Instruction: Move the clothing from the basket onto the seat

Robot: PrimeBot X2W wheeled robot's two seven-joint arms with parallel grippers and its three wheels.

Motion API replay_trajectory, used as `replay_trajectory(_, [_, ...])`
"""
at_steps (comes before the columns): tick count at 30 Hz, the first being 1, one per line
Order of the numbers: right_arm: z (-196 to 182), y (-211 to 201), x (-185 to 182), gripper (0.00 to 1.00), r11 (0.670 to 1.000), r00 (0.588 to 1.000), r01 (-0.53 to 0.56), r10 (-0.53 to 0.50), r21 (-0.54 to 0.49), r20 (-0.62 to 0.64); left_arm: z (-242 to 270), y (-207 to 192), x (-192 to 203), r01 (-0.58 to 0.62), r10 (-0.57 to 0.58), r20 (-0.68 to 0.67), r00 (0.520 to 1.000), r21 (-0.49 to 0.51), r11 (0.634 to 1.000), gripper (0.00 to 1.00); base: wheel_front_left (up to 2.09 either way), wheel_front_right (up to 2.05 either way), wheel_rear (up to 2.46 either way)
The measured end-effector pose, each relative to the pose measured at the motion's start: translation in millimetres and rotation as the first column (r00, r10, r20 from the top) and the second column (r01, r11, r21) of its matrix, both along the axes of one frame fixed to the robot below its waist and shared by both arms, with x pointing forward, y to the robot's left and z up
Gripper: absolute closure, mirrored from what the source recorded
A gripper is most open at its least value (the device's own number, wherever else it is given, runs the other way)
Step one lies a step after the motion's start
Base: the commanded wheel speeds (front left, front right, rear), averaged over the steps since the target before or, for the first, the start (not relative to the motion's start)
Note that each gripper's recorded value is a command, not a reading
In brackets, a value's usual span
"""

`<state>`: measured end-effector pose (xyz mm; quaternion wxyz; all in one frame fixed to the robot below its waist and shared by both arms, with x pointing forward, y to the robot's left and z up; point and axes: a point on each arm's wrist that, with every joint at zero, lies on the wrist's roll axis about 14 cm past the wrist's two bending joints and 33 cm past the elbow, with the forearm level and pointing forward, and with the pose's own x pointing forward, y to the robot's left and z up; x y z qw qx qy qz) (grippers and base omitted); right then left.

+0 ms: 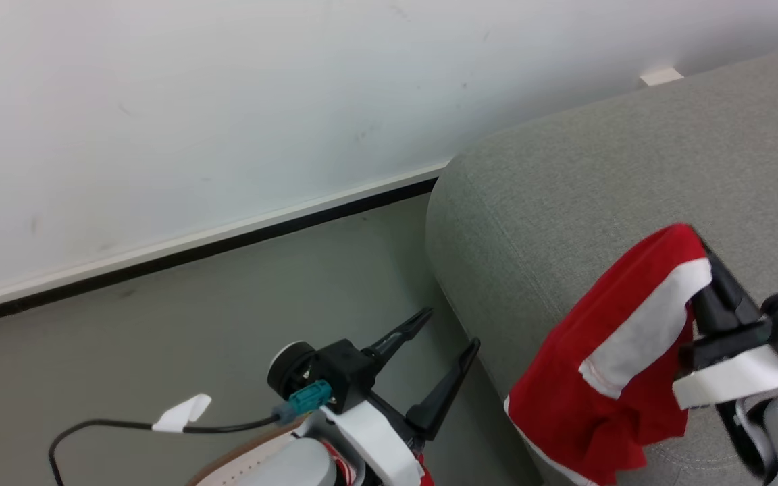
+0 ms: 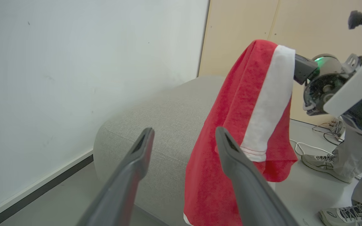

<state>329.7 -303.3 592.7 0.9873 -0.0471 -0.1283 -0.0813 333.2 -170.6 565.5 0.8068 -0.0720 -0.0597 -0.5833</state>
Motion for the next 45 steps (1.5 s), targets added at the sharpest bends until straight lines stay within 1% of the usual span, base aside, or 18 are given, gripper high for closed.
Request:
replay_trajectory(2, [10,-7,13,1.00,0.999,1.000,-0.013,0.012,-0.034,-0.013,-4,4,4,-0.009,0.009,-0.002,1.000,0.003,1.000,0.00,0.00,0.00,0.00])
replay_trajectory(4, [19,-18,27,1.00,0.994,0.999,-0.020,0.016,-0.105,-0.047,-10,9,11,-0.022,0.022,-0.007,1.000,0.009,1.000,0.00,0.00,0.00,0.00])
replay_trajectory(8, [42,-35,59,1.00,0.985,0.998,-0.022,0.011,-0.172,-0.066,-22,24,31,-0.053,0.054,-0.025,0.998,0.022,0.998,0.00,0.00,0.00,0.00])
replay_trajectory(11, [49,-50,83,1.00,0.982,0.996,-0.009,-0.008,-0.187,-0.091,-36,37,47,-0.087,0.089,-0.051,0.995,0.039,0.995,0.00,0.00,0.00,0.00])
replay_trajectory(16, [64,-89,117,1.00,0.973,0.990,0.064,-0.090,-0.220,-0.110,-55,52,68,-0.112,0.117,-0.086,0.989,0.062,0.992,0.00,0.00,0.00,0.00])
replay_trajectory(20, [72,-107,146,1.00,0.967,0.986,0.110,-0.136,-0.231,-0.099,-68,65,88,-0.145,0.151,-0.110,0.982,0.068,0.987,0.00,0.00,0.00,0.00])
replay_trajectory(22, [82,-119,159,1.00,0.959,0.982,0.147,-0.170,-0.242,-0.079,-79,72,96,-0.158,0.168,-0.122,0.978,0.087,0.984,0.00,0.00,0.00,0.00])
replay_trajectory(24, [82,-128,171,1.00,0.952,0.977,0.174,-0.199,-0.254,-0.077,-88,78,104,-0.168,0.180,-0.134,0.974,0.095,0.981,0.00,0.00,0.00,0.00])
replay_trajectory(27, [57,-132,192,1.00,0.944,0.963,0.178,-0.226,-0.278,-0.148,-105,88,115,-0.187,0.204,-0.158,0.966,0.114,0.976,0.00,0.00,0.00,0.00])
replay_trajectory(30, [4,-128,209,1.00,0.948,0.928,0.148,-0.232,-0.283,-0.291,-120,96,123,-0.199,0.221,-0.181,0.958,0.132,0.971,0.00,0.00,0.00,0.00])
replay_trajectory(31, [-34,-125,214,1.00,0.956,0.890,0.138,-0.234,-0.259,-0.390,-129,99,127,-0.203,0.228,-0.194,0.954,0.140,0.969,0.00,0.00,0.00,0.00])
replay_trajectory(33, [-75,-126,210,1.00,0.962,0.830,0.143,-0.246,-0.235,-0.501,-136,101,129,-0.204,0.232,-0.207,0.950,0.147,0.968,0.00,0.00,0.00,0.00])
replay_trajectory(34, [-96,-127,204,1.00,0.965,0.792,0.154,-0.249,-0.211,-0.557,-139,102,130,-0.205,0.234,-0.211,0.949,0.149,0.967,0.00,0.00,0.00,0.00])
replay_trajectory(37, [-142,-125,186,1.00,0.970,0.702,0.169,-0.243,-0.175,-0.669,-142,104,132,-0.210,0.240,-0.213,0.947,0.153,0.966,0.00,0.00,0.00,0.00])
replay_trajectory(39, [-155,-126,179,1.00,0.970,0.671,0.181,-0.241,-0.160,-0.702,-142,106,133,-0.214,0.244,-0.212,0.946,0.155,0.965,0.00,0.00,0.00,0.00])
replay_trajectory(42, [-160,-125,175,1.00,0.971,0.665,0.188,-0.236,-0.147,-0.708,-141,107,134,-0.219,0.249,-0.210,0.946,0.156,0.963,0.00,0.00,0.00,0.00])
replay_trajectory(43, [-161,-124,174,0.93,0.972,0.665,0.191,-0.233,-0.139,-0.710,-140,108,135,-0.221,0.250,-0.207,0.946,0.157,0.963,0.00,0.00,0.00,0.00])
replay_trajectory(45, [-161,-121,172,0.67,0.973,0.661,0.187,-0.227,-0.137,-0.716,-138,107,135,-0.224,0.253,-0.202,0.946,0.157,0.962,0.00,0.00,0.00,0.00])
